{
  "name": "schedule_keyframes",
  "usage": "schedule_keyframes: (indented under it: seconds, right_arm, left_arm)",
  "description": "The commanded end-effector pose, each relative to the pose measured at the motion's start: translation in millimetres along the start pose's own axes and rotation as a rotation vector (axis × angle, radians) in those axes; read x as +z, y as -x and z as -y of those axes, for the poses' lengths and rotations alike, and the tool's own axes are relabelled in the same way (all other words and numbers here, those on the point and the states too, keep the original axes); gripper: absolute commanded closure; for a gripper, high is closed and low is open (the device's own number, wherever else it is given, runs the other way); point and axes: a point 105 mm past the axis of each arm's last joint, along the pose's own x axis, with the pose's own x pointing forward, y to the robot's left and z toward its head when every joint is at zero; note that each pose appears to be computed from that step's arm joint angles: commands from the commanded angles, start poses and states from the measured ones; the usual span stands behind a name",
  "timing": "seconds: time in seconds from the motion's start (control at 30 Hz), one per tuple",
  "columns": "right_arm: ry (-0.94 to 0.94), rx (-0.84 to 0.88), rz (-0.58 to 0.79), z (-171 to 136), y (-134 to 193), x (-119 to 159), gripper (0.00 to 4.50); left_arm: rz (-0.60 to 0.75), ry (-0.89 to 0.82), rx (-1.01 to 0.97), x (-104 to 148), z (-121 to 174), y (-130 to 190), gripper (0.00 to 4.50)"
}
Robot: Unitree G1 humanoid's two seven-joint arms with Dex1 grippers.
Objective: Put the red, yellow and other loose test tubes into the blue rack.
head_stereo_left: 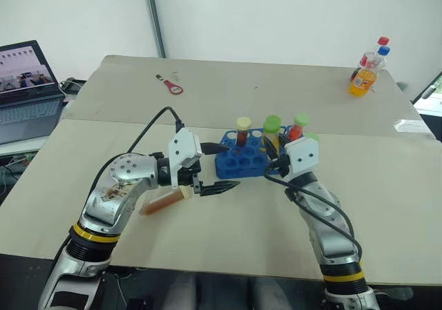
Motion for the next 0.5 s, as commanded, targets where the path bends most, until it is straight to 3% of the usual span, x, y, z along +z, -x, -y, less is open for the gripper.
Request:
schedule_keyframes:
  seconds: [0.03,0.43,0.5]
  right_arm:
    - [-0.064,-0.101,0.020,17.4,3.4,-1.5,3.63]
    - [-0.129,-0.131,-0.012,17.8,11.4,-14.6,3.63]
    - [-0.158,-0.139,-0.013,18.0,13.5,-15.3,2.62]
  left_arm:
    - [0.033,-0.057,-0.001,12.7,0.0,-2.5,0.00]
    - [0.094,-0.004,0.049,21.0,-4.2,-4.4,0.00]
    - [0.094,-0.001,0.049,21.2,-4.0,-4.1,0.00]
